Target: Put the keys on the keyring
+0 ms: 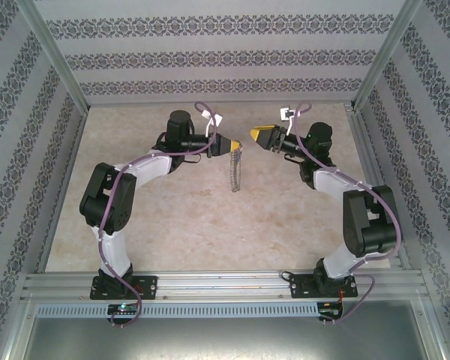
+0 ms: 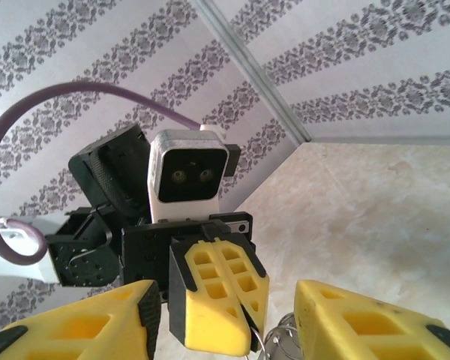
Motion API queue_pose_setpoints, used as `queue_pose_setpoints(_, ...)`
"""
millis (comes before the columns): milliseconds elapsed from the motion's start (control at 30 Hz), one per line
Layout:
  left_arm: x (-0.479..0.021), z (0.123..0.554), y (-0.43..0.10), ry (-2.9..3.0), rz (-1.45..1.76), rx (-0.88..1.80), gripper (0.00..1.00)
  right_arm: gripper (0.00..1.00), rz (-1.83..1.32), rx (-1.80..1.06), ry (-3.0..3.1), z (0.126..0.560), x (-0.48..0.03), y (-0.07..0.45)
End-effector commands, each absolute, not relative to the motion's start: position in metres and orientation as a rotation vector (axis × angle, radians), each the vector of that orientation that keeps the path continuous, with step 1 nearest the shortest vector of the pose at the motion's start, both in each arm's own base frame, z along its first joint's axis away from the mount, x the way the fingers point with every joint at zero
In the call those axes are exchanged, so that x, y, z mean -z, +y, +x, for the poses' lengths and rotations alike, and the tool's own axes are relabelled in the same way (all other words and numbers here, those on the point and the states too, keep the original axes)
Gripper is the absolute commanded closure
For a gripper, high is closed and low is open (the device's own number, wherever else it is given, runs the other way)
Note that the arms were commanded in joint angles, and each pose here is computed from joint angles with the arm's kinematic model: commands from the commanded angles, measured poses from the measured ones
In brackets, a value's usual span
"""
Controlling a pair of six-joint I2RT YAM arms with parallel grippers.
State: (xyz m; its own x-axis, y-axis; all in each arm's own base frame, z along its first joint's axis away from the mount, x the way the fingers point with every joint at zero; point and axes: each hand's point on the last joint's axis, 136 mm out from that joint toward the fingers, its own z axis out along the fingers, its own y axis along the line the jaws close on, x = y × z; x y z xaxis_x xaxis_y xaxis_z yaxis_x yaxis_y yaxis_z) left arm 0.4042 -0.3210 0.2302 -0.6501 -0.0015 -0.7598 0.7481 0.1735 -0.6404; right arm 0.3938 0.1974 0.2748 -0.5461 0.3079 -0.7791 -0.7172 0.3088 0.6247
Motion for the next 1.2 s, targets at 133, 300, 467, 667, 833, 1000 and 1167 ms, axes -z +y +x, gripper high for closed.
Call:
queue_pose_setpoints(133,-0.272,0.392,-0.320,1.658,0.791,1.467,1.00,0.47,-0.282,-1.327,1.615,0.397,-0.286,0.175)
queue_pose_setpoints(300,-0.277,0.392,-0.318,1.645,0.791,1.446,1.00,0.47,-0.182,-1.267,1.628,0.398,-0.277,0.160)
queue_pose_setpoints(467,-0.277,0.393,-0.318,1.640,0.788,1.426,1.00,0.46,-0.081,-1.199,1.652,0.397,-0.261,0.142)
queue_pose_setpoints(667,-0.279,0.394,-0.318,1.628,0.792,1.414,1.00,0.46,-0.042,-1.170,1.681,0.388,-0.245,0.137)
queue_pose_setpoints(833,-0.279,0.395,-0.317,1.625,0.787,1.409,1.00,0.46,-0.022,-1.146,1.702,0.382,-0.234,0.133)
queue_pose_setpoints(1000,-0.279,0.394,-0.317,1.627,0.787,1.405,1.00,0.46,0.005,-1.117,1.728,0.376,-0.219,0.131)
queue_pose_setpoints(1167,-0.277,0.392,-0.317,1.627,0.796,1.414,1.00,0.46,0.011,-1.110,1.757,0.371,-0.205,0.137)
